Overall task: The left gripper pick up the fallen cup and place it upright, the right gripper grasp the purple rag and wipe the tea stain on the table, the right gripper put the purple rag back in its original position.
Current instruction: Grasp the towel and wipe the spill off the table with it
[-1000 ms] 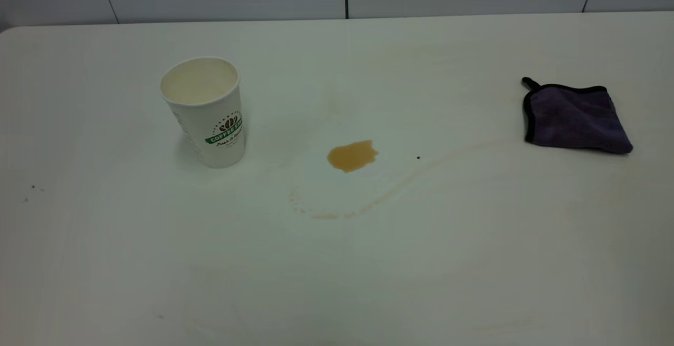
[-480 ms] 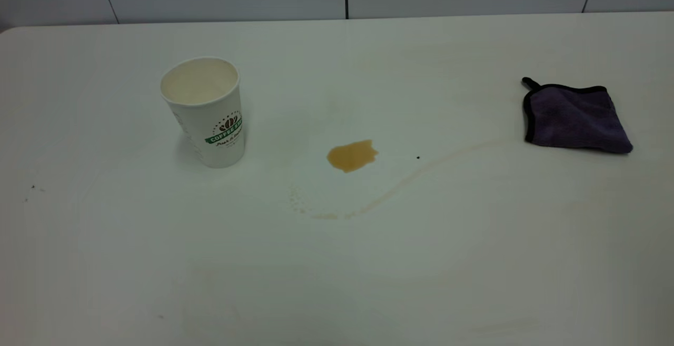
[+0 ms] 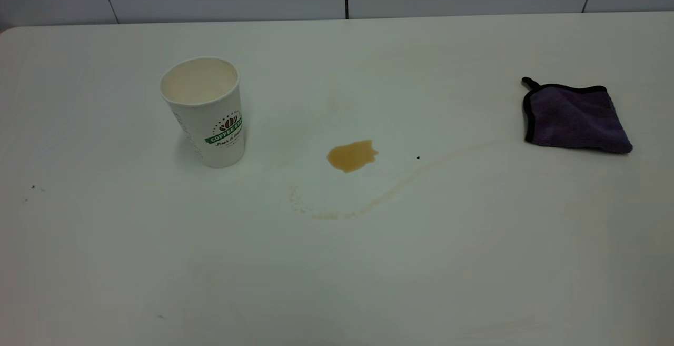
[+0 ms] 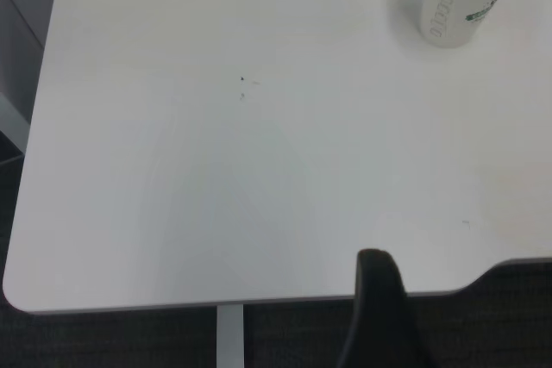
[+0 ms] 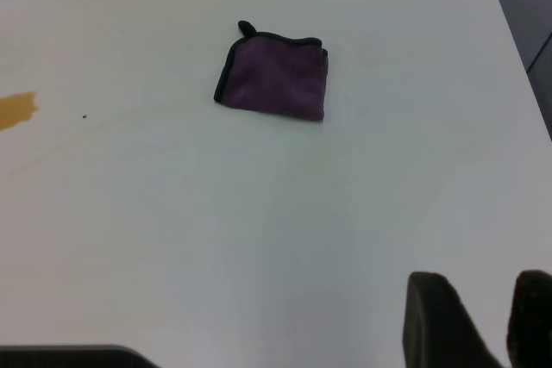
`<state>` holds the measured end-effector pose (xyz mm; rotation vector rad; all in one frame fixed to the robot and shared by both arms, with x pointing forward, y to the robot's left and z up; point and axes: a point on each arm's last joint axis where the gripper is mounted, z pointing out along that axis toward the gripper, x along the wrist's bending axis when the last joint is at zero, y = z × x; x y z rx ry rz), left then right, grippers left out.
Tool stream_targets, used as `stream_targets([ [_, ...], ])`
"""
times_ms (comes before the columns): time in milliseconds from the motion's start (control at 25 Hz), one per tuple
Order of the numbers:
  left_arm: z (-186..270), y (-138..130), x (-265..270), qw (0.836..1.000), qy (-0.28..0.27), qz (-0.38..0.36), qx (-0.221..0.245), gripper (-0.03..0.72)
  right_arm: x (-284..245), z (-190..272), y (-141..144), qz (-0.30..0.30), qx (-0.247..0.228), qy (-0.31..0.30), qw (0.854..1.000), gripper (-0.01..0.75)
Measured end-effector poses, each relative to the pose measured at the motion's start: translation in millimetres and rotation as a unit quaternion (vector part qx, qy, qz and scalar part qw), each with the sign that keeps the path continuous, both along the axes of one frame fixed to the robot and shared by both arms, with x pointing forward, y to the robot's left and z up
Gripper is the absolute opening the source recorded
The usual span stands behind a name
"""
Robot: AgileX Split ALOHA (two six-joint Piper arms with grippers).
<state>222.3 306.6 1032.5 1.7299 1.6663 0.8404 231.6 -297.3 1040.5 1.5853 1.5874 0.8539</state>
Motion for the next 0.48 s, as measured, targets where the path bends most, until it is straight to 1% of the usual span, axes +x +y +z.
stream_targets([
  [480,0.0,-0.1,0.0,1.000,0.000,0.004,-0.002,0.524,0.0,0.0,0.0,0.000,0.000,0.000,1.000,0.238],
])
